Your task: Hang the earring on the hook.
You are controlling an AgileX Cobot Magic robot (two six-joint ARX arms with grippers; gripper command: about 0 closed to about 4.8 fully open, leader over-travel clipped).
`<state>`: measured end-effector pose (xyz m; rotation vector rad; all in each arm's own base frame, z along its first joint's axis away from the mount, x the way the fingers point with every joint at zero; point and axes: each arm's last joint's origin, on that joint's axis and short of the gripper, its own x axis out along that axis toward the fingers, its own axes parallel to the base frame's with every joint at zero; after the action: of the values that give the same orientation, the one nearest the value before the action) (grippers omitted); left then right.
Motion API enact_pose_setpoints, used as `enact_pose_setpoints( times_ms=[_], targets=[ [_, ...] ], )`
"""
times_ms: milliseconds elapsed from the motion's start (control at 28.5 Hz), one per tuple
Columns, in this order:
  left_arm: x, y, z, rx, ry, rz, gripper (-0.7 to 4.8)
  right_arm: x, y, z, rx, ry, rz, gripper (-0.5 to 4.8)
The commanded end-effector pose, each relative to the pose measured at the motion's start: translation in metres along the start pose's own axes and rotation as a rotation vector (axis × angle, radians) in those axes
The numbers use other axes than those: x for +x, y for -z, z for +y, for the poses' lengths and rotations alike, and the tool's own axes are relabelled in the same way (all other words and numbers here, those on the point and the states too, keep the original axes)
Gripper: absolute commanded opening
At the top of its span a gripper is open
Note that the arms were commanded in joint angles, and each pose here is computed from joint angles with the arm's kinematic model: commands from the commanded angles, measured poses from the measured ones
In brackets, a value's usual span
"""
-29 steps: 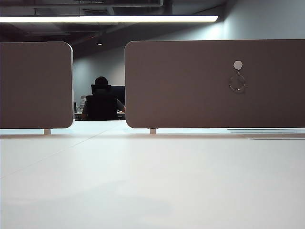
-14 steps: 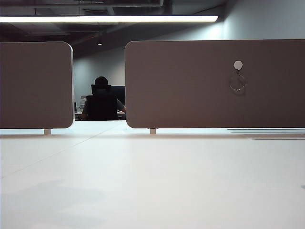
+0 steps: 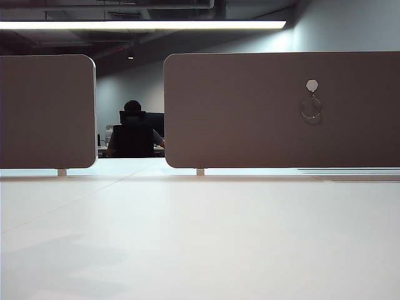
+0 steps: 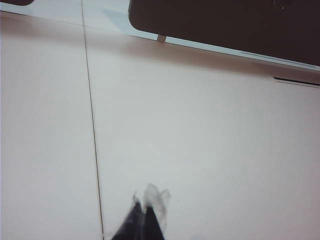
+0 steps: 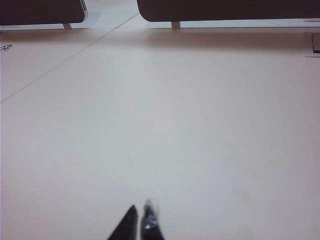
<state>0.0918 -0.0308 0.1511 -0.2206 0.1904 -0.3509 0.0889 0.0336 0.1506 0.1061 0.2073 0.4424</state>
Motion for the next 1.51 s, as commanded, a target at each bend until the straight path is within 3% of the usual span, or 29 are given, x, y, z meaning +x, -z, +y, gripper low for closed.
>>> enact_pose_setpoints(
  times_ms=[35,526,737,982,1193,1508],
  targets=[
    [0.0,-0.001,0.0,-0.001,0.001,-0.012,-0.05,0.0,0.0,0.0,-0.002,0.002,-0.003,0.23],
    [-0.001,-0.002,0.002,-0.005,-0.007,-0.017,-0.05,0.0,0.0,-0.001,-0.001,0.007,-0.005,0.23],
    [-0.004,-0.006,0.019,-0.032,-0.167,-0.059,-0.05,-0.001,-0.001,-0.007,0.01,0.072,-0.016,0.23],
    [-0.01,-0.009,0.036,-0.057,-0.356,-0.108,-0.05,-0.005,-0.002,-0.023,0.04,0.245,-0.042,0.23],
    [-0.01,-0.01,0.036,-0.057,-0.348,-0.107,-0.05,-0.007,-0.003,-0.029,0.05,0.306,-0.053,0.23],
    [-0.01,-0.01,0.036,-0.057,-0.348,-0.106,-0.05,-0.007,-0.003,-0.029,0.051,0.311,-0.053,0.23]
  ],
)
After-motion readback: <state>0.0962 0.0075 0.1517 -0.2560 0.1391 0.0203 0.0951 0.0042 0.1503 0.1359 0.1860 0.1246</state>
